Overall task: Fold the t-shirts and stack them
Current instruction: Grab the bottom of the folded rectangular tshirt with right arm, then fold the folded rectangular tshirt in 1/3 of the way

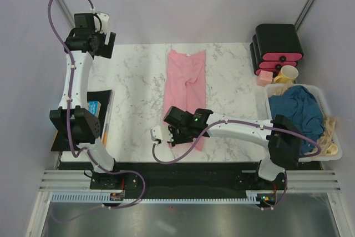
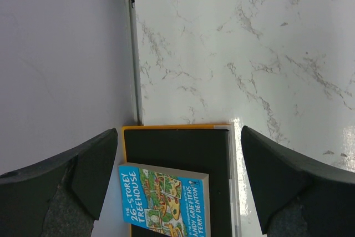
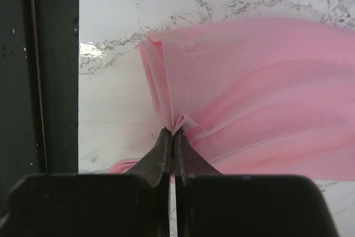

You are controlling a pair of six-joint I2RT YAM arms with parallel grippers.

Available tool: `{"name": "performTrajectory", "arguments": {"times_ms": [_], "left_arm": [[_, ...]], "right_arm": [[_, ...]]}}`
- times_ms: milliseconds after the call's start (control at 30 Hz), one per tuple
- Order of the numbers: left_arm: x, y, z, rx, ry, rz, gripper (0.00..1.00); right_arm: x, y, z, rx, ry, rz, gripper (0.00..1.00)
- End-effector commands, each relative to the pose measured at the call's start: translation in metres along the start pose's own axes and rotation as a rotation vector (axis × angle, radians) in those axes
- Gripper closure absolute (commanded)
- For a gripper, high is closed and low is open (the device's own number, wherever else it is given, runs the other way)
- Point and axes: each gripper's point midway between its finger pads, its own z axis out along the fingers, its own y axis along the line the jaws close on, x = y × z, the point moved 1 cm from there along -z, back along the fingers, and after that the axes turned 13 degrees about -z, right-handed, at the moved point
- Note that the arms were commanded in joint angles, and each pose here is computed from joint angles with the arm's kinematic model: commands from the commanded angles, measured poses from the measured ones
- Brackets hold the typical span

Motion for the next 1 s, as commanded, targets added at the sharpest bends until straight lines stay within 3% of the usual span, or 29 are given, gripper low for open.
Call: {"name": "performTrajectory", "arguments": {"times_ms": [0, 267, 600, 967], "left_arm": [[-0.012, 0.012, -0.031, -0.027, -0.063, 0.019, 0.00], [-0.014, 0.012, -0.042, -0.019, -0.080, 0.046, 0.00], [-0.001, 0.002, -0.025, 0.024, -0.037, 0.043, 0.00], [0.012, -0.004, -0.012, 0.048, 0.004, 0.040, 0.00]], "right_arm": [[-0.006, -0.015, -0.033, 0.050, 0.015, -0.123, 1.00], [0.003, -0.059, -0.047, 0.203, 0.134, -0.323, 1.00], [0.039, -0.152, -0.046, 0.374, 0.230, -0.295, 1.00], [0.075, -0.213, -0.035, 0.442, 0.325, -0.348, 1.00]]}}
